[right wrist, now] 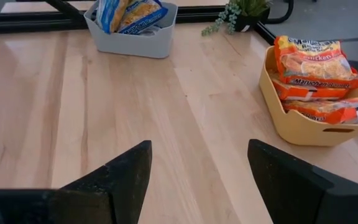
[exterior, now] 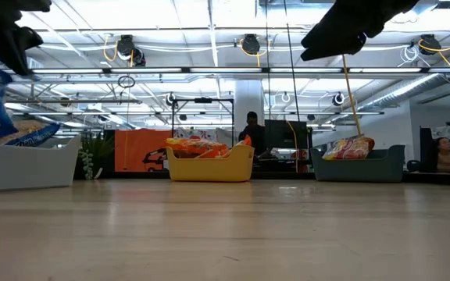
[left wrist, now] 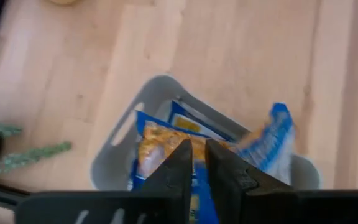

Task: Sort Maruchan noodles
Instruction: Put the blue bag into the gray bin, then return to Home Position

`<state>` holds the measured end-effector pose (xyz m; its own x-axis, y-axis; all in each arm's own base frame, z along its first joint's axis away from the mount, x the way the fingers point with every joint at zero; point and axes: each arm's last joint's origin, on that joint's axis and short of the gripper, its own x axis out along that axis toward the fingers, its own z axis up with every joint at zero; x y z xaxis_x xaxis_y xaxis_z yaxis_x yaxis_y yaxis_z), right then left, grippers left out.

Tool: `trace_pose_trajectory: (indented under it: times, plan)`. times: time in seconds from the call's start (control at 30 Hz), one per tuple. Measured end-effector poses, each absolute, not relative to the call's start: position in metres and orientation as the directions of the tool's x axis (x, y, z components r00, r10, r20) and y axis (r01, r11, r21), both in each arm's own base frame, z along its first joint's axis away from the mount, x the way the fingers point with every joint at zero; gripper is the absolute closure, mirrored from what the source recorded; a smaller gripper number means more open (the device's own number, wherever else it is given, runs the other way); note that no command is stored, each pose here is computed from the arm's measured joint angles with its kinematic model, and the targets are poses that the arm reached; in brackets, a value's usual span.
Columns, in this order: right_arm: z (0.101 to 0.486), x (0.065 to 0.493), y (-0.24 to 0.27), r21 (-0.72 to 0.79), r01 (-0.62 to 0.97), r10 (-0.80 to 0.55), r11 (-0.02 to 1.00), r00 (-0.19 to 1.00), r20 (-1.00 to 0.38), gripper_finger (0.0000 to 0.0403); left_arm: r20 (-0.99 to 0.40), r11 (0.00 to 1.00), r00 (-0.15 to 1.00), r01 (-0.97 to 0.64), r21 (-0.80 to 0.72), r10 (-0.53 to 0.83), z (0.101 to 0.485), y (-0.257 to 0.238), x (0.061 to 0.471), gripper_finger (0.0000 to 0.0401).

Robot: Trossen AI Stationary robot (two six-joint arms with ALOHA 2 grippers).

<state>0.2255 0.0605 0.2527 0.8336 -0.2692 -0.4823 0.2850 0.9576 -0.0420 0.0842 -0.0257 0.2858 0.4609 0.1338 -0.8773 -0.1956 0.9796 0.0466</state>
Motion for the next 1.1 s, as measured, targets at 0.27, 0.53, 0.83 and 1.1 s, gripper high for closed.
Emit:
trace_pose_trajectory:
  times: [0.27, 0.53, 0.83, 1.1]
  plan:
    - [0.253, 0.226, 0.061, -0.154, 0.223, -0.270, 0.963, 0.837, -0.476, 0.0148, -0.783, 0.951, 0.561, -0.283, 0.126, 0.271, 0.292, -0.021, 0.085, 0.0330]
    - [0.255, 0.225, 0.060, -0.236, 0.174, -0.267, 0.956, 0.846, -0.461, 0.0209, -0.521, 0.913, 0.751, -0.358, 0.197, 0.407, 0.306, -0.013, 0.080, 0.0329]
    - [0.246, 0.199, 0.048, -0.248, 0.172, -0.251, 0.953, 0.909, -0.334, 0.0363, -0.340, 0.979, 0.923, -0.136, 0.151, 0.180, 0.274, -0.016, 0.071, 0.0386]
    - [0.214, 0.176, 0.034, -0.188, 0.056, -0.098, 0.981, 0.970, -0.224, 0.0393, -0.249, 0.993, 0.962, -0.107, 0.050, 0.116, 0.269, -0.015, 0.065, 0.0396]
